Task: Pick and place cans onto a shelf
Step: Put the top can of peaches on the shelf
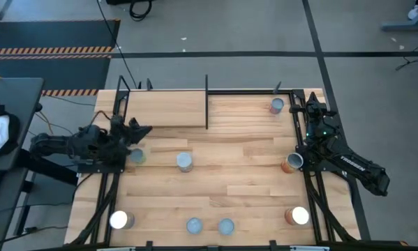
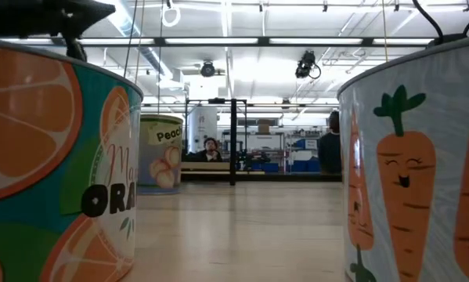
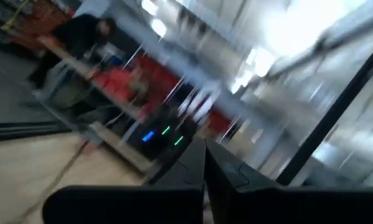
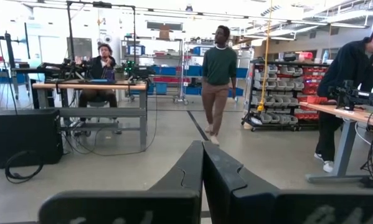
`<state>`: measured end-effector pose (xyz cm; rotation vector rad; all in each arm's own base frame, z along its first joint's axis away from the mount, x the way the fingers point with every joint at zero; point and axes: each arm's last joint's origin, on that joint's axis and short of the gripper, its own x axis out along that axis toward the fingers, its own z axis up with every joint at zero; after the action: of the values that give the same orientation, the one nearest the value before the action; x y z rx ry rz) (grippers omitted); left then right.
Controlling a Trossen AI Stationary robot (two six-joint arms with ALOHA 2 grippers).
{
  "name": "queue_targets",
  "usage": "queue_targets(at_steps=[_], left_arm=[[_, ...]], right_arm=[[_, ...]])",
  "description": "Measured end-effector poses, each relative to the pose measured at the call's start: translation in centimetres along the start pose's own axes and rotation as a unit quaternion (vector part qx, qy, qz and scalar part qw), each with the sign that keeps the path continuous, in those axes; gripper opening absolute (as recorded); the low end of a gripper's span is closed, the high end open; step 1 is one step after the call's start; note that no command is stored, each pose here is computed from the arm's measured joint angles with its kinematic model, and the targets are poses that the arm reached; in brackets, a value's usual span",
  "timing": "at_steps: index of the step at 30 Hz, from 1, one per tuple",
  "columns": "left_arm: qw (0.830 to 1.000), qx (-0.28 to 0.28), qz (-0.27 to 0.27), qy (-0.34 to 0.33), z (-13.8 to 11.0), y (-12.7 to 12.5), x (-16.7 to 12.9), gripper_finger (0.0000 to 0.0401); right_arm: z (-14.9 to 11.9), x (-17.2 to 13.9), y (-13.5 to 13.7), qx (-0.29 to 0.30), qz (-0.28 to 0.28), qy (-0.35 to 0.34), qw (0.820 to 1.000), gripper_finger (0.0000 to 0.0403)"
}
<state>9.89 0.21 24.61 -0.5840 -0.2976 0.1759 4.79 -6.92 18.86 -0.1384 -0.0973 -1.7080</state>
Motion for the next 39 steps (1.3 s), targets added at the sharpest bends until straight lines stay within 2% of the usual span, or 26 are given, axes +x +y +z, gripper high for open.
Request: queue_targets(at_steps=[3, 6, 10, 15, 18, 21, 25, 29, 32, 35, 39], left_arm=[[0.992, 0.077, 0.032, 0.09, 0.9, -1.4, 1.9, 0.0006], [0.97, 0.137, 0.065, 0.19, 1.5, -2.5, 3.6, 0.0009], [0.912, 0.218, 0.088, 0.337, 1.4, -3.3, 5.5, 0.0038], [0.847, 0.265, 0.093, 0.452, 1.4, -4.5, 8.1, 0.0135], [0.823, 0.268, 0.109, 0.489, 1.2, -5.1, 10.1, 0.0212], [0.804, 0.234, 0.155, 0.524, 0.7, -5.0, 12.6, 0.0286], [0.76, 0.2, 0.208, 0.583, -0.4, -4.6, 15.9, 0.0358], [0.699, 0.219, 0.177, 0.657, -2.8, -4.8, 17.1, 0.0387], [0.67, 0.221, 0.145, 0.694, -4.8, -5.0, 17.1, 0.0391], [0.653, 0.241, 0.128, 0.707, -6.5, -5.0, 17.3, 0.0392], [0.651, 0.295, 0.127, 0.688, -8.4, -4.8, 18.3, 0.0392]], right_arm=[[0.0, 0.0, 0.0, 0.0, 0.0, 0.0, 1.0, 0.0016], [0.0, 0.0, 0.0, 0.001, 0.0, 0.0, 1.0, 0.0016], [0.0, 0.0, 0.0, 0.002, -0.001, -0.001, 1.0, 0.0016], [0.0, 0.0, 0.0, 0.003, -0.001, -0.001, 1.0, 0.0016], [0.1, 0.0, 0.0, 0.003, -0.001, -0.002, 1.0, 0.0016], [0.1, 0.0, 0.0, 0.003, -0.001, -0.002, 1.0, 0.0016], [0.1, 0.0, 0.0, 0.003, -0.001, -0.002, 1.0, 0.0016], [0.1, 0.0, 0.0, 0.003, -0.001, -0.001, 1.0, 0.0016], [0.1, 0.0, 0.0, 0.003, -0.001, -0.002, 1.0, 0.0016], [0.1, 0.0, 0.0, 0.003, -0.001, -0.001, 1.0, 0.0016], [0.1, 0.0, 0.0, 0.003, -0.001, -0.002, 1.0, 0.0016]])
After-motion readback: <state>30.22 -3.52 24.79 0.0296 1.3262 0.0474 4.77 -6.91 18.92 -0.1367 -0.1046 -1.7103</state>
